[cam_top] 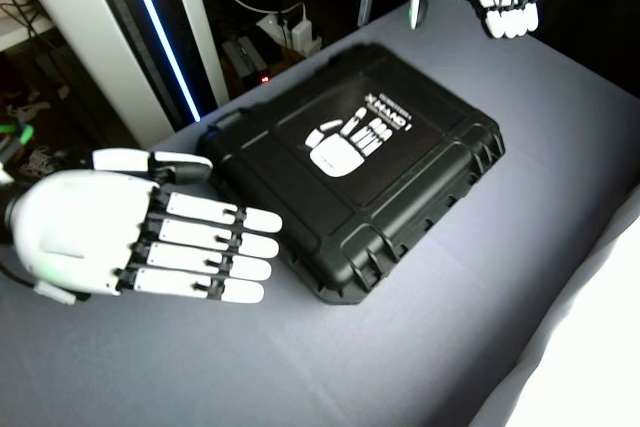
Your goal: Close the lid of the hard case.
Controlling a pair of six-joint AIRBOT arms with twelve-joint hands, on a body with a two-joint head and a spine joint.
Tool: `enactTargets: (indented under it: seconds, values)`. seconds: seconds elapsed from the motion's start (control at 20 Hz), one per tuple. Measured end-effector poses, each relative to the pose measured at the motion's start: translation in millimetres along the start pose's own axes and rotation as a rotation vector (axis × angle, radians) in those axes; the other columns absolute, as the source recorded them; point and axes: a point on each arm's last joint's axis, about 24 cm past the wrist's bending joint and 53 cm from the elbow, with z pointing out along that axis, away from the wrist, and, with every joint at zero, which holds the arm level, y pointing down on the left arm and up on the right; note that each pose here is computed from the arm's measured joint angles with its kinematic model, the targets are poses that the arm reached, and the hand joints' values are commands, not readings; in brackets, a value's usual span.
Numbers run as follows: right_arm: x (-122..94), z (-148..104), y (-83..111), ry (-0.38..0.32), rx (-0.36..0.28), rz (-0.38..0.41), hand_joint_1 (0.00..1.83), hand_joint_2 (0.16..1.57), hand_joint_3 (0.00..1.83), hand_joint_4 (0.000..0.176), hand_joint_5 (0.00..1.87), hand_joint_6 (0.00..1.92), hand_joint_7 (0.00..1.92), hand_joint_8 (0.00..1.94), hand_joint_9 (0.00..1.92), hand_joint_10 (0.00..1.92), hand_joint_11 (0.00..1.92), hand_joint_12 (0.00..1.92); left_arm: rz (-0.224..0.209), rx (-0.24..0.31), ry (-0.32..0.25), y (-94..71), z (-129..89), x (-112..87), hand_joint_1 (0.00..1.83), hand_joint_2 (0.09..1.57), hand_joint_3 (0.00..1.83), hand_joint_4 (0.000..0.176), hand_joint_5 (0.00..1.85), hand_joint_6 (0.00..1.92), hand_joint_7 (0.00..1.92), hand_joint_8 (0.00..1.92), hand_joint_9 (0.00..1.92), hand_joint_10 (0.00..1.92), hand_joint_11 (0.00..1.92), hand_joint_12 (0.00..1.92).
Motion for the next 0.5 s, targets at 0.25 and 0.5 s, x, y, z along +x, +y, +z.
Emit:
enactTargets:
  seconds: [0.25,0.5]
  values:
    - [-11,1,15.0,-0.072,-0.066,0.032,0.34,1.23,0.01,0.000,0.15,0.00,0.12,0.00,0.08,0.00,0.01,0.12,-0.088,0.034,-0.069,-3.6,3,5.1,0.36,1.12,0.00,0.000,0.15,0.00,0.13,0.00,0.13,0.00,0.00,0.44]
    - [-34,-6,46.9,-0.224,-0.208,0.092,0.52,1.21,0.00,0.000,0.19,0.01,0.15,0.01,0.12,0.01,0.06,0.15,-0.167,0.136,-0.188,-25.8,5,-8.5,0.30,1.12,0.00,0.000,0.06,0.00,0.01,0.00,0.00,0.00,0.00,0.01]
